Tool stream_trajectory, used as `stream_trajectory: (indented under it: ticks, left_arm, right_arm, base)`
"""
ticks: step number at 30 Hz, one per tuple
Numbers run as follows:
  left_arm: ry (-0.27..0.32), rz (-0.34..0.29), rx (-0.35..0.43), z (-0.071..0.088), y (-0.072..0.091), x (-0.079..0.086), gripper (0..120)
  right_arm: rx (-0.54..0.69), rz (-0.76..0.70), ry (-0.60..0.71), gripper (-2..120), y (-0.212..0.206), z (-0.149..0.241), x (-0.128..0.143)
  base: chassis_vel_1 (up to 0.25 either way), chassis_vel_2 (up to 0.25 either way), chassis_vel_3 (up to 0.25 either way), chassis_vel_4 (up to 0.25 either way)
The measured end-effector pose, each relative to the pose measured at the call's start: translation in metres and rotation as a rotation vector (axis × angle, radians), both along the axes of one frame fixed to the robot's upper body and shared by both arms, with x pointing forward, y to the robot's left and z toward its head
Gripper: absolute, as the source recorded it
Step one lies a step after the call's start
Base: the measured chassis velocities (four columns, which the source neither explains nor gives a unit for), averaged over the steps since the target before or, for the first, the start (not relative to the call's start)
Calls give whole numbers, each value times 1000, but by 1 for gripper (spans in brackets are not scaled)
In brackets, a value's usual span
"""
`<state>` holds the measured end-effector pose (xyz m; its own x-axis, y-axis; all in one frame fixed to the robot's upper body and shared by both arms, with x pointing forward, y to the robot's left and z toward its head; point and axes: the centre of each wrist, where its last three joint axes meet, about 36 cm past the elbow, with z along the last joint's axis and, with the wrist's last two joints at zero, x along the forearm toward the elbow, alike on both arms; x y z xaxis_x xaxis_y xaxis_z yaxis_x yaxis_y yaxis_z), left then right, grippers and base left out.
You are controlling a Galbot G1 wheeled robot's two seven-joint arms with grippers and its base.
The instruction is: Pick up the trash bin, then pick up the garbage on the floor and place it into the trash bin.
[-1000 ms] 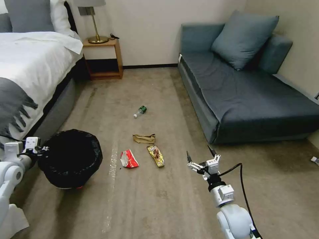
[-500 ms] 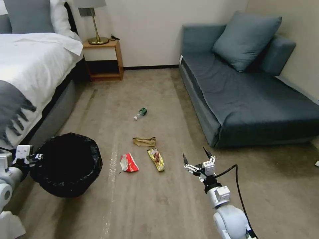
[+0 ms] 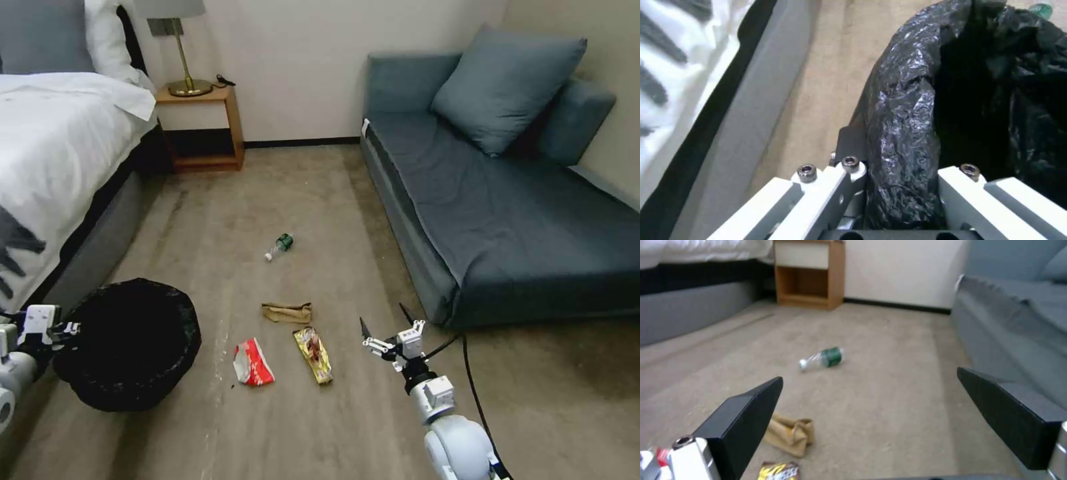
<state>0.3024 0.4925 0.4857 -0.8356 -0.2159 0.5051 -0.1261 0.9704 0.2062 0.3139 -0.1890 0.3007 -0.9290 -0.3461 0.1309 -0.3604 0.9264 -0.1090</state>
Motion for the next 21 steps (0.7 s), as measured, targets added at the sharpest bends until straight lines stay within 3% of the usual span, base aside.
stream_trajectory:
  ticks: [8, 13, 17, 21]
  left_arm:
    - [7, -4, 0, 0, -7, -10, 5]
    - [17, 0, -1, -1, -8, -18, 5]
    - [21, 4, 2, -1, -9, -22, 5]
    - [30, 5, 2, -2, -12, -28, 5]
  right_arm:
    - [-49, 94, 82, 100, 16, -14, -6]
    - [-99, 156, 215, 100, 34, -26, -7]
    - [-92, 175, 349, 100, 47, -33, 8]
    - [-68, 209, 510, 100, 63, -48, 42]
  base:
    - [-23, 24, 29, -17]
    - [0, 0, 0, 0]
    - [0, 0, 0, 0]
    - [0, 0, 0, 0]
